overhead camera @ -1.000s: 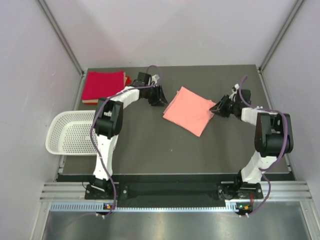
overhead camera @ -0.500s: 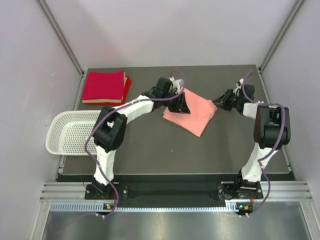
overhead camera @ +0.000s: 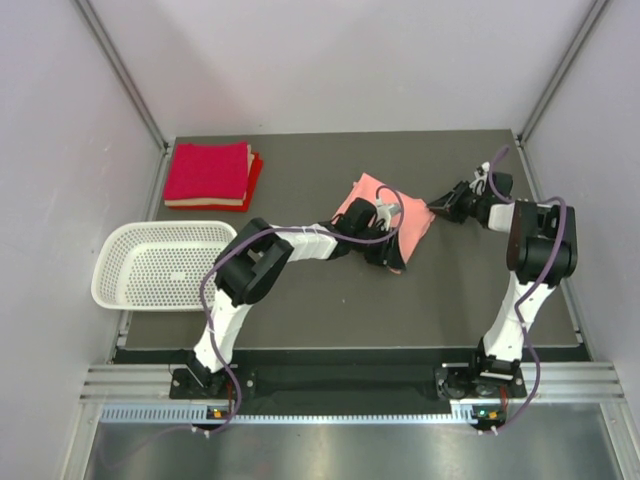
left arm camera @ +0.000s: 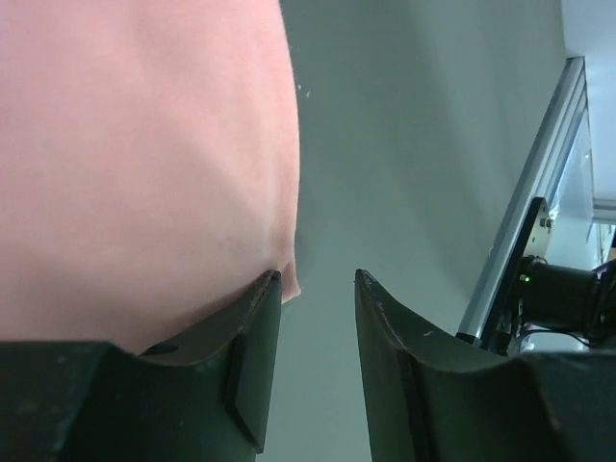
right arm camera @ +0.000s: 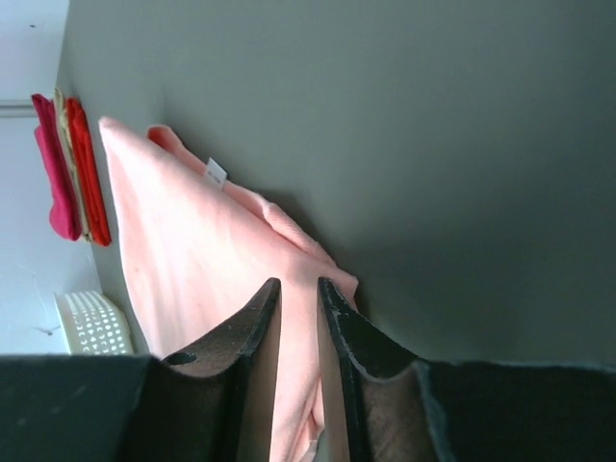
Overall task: Fold and stack the t-shirts
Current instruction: Fold the tshirt
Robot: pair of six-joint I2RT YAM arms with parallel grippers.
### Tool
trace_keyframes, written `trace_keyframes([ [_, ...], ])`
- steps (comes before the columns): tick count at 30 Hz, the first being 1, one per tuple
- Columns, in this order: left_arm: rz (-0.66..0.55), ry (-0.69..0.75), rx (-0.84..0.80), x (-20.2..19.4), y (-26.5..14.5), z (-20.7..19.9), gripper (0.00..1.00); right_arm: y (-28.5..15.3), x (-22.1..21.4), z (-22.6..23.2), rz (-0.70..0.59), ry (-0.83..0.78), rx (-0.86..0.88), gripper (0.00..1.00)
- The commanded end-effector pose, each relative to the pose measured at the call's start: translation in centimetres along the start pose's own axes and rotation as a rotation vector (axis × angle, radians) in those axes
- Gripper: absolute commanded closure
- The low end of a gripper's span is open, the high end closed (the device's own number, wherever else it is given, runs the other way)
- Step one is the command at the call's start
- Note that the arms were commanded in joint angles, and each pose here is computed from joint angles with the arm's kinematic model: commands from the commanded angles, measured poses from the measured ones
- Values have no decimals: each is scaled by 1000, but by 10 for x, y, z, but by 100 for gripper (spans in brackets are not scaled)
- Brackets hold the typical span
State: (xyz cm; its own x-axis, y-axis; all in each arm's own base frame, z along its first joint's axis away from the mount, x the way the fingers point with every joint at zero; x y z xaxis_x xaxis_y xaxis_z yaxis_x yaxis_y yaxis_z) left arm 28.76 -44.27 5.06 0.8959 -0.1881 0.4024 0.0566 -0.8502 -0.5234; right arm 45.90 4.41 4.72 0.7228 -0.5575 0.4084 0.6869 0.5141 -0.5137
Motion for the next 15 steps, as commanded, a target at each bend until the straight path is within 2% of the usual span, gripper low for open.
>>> trace_keyframes([
  [1,-36,6,-23,3,-3,-1,58,-2,30,11,-63,-67,45,77],
  [5,-30,24,-84,18,-27,-43,57,-18,36,34,-85,-86,66,75],
  [7,-76,89,-96,45,-48,-70,55,-34,40,51,-110,-110,73,73],
  [8,-50,61,-54,46,-59,-65,55,-38,36,54,-99,-102,67,73],
  [10,-96,98,-26,70,-78,-68,55,-49,32,76,-97,-126,106,72],
  [15,-174,-1,133,105,-132,11,55,-54,-2,104,-37,-159,131,70],
])
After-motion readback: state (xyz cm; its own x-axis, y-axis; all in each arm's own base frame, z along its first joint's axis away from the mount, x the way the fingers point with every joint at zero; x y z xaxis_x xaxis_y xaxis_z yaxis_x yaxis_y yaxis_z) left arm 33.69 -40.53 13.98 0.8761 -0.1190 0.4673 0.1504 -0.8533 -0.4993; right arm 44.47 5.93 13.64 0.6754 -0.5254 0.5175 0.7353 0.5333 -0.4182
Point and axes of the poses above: each gripper's point midway between its finger pads, its own y axis out along the fingers, its own z axis along the line the jaws close on, x = y × z, the point moved 2 cm from there along -y, back along the fingers, and after that the axes turned 5 degrees about -y, right-handed, at the moved point
